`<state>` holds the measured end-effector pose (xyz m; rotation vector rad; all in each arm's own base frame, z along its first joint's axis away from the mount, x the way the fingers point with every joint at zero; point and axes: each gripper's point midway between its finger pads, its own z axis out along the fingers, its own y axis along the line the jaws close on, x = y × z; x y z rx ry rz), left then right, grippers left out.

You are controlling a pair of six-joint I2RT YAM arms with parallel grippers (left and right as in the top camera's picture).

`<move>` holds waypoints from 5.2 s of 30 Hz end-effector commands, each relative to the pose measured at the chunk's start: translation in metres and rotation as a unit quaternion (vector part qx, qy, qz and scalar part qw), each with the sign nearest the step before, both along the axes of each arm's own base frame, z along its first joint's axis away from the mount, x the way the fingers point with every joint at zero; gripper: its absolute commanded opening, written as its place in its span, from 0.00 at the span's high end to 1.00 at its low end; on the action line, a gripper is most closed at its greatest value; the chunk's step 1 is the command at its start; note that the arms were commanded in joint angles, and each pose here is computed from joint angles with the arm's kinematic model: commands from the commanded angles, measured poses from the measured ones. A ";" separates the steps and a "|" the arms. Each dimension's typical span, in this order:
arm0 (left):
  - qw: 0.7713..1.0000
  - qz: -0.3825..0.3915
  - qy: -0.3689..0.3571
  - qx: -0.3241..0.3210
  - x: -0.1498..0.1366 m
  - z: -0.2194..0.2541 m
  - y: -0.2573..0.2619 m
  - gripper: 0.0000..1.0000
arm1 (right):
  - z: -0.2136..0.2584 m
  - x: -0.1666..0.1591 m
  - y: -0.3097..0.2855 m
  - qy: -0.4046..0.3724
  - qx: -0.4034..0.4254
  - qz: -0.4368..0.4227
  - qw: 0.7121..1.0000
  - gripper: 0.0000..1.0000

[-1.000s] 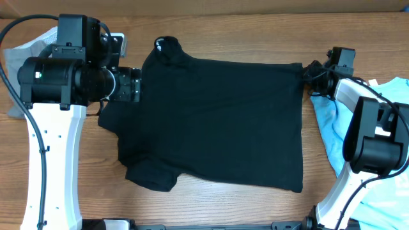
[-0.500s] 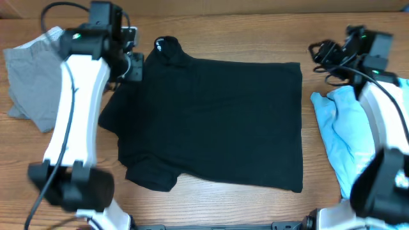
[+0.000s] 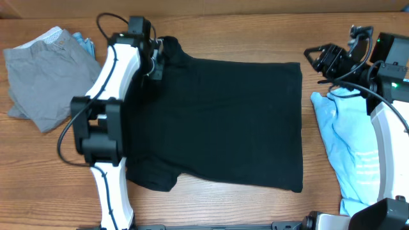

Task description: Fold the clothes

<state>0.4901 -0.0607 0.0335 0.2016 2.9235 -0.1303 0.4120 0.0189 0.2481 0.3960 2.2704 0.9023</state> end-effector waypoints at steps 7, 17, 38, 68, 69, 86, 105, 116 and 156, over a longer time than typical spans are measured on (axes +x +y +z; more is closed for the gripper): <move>1.000 -0.006 -0.016 0.010 0.022 -0.047 0.007 0.96 | -0.005 -0.019 0.023 0.030 -0.011 0.030 0.999 0.44; 0.993 0.082 -0.073 0.044 0.058 -0.067 0.046 0.96 | -0.019 -0.022 0.033 0.057 -0.041 0.030 0.997 0.42; 0.992 0.046 -0.121 -0.009 0.063 0.127 0.030 0.64 | -0.143 -0.046 -0.020 0.297 -0.158 -0.078 0.939 0.26; 0.978 0.063 -0.200 0.018 -0.111 0.340 0.046 0.56 | -0.271 -0.091 -0.009 0.374 -0.136 -0.035 0.917 0.96; 0.977 0.065 -0.204 0.022 -0.116 0.344 0.048 0.55 | -0.268 -0.085 -0.013 0.368 -0.140 -0.043 0.918 0.96; 0.992 0.116 -0.007 0.038 -0.174 0.242 0.054 0.64 | -0.230 -0.043 -0.064 0.330 -0.145 -0.127 0.924 0.50; 0.976 0.150 0.152 -0.034 -0.260 0.159 0.022 0.55 | -0.071 -0.069 -0.039 0.174 -0.108 -0.122 0.971 0.34; 0.955 0.217 0.195 -0.056 -0.284 0.040 0.014 0.70 | -0.068 -0.076 -0.029 0.178 -0.089 -0.107 0.974 0.31; 0.947 0.228 0.168 -0.151 -0.283 -0.021 -0.013 0.72 | -0.073 -0.079 -0.031 0.190 -0.093 -0.109 0.971 0.29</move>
